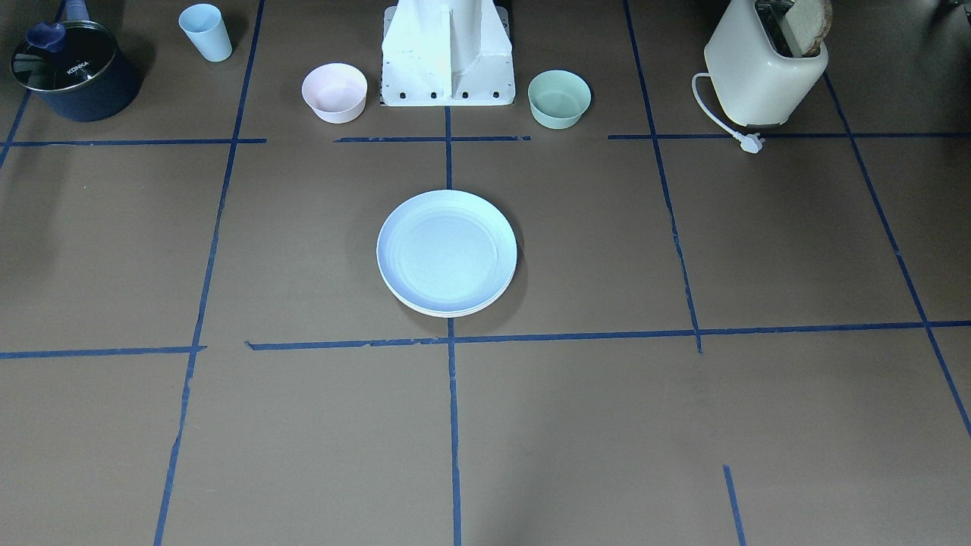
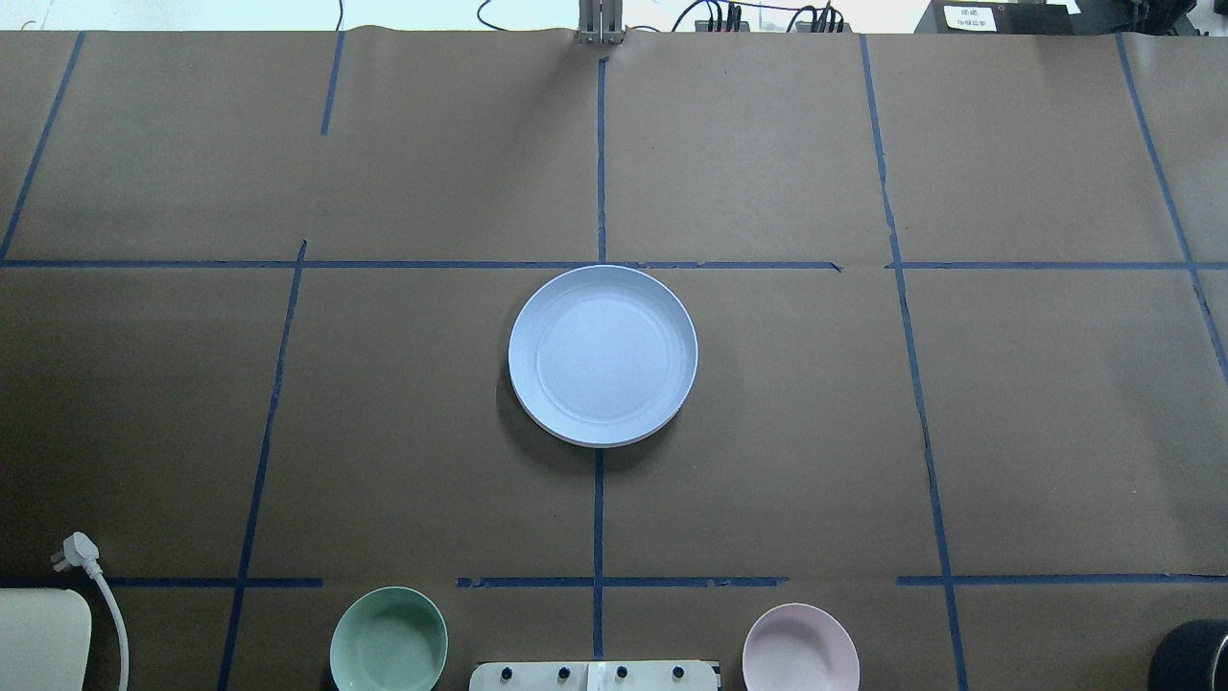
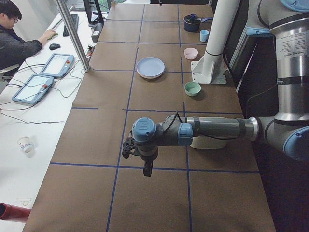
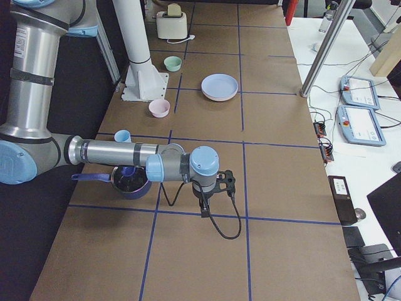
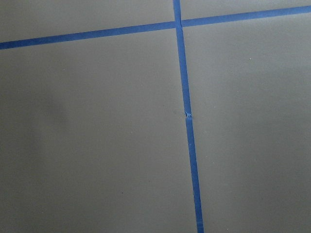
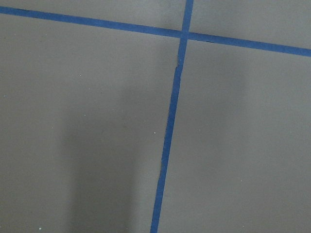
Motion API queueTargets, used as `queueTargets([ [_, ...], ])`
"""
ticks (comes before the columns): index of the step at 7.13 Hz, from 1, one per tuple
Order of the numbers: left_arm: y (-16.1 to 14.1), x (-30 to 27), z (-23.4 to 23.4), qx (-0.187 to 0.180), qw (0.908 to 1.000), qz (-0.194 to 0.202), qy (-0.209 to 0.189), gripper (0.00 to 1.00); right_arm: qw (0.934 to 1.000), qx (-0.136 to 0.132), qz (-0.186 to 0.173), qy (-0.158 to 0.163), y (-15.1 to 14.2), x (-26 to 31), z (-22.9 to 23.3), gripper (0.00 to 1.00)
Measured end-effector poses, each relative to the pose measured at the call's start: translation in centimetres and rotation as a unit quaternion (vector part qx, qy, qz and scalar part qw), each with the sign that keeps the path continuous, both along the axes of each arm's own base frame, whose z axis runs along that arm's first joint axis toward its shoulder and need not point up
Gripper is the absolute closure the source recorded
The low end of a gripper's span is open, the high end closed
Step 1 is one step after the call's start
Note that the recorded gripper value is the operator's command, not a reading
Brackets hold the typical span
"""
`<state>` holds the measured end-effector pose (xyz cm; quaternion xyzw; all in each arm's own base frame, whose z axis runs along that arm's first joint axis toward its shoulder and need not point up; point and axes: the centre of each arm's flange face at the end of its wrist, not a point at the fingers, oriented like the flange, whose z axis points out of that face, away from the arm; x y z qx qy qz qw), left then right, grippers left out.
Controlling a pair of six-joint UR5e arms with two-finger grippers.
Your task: Stack three plates with pink and blue
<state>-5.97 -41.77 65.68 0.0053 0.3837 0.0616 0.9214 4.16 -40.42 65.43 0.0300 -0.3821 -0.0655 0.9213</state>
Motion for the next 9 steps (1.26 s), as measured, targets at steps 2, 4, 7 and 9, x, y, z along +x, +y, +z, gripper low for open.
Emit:
queueTargets([
  [2, -0.05, 0.04, -0.05, 0.001, 1.0000, 0.000, 0.000, 0.00, 1.0000, 0.000, 0.000, 0.000, 0.00, -0.02, -0.01, 0.00],
  [4, -0.09, 0.07, -0.14, 0.002, 1.0000, 0.001, 0.001, 0.00, 1.0000, 0.000, -0.001, 0.000, -0.01, -0.06, -0.01, 0.00],
  [7, -0.12, 0.08, -0.21, 0.003, 1.0000, 0.001, 0.001, 0.00, 1.0000, 0.001, -0.001, 0.000, -0.08, -0.11, -0.11, 0.00],
  [9, -0.14, 0.06, -0.36, 0.004, 1.0000, 0.001, 0.001, 0.00, 1.0000, 0.001, -0.002, 0.000, -0.10, -0.15, -0.13, 0.00],
])
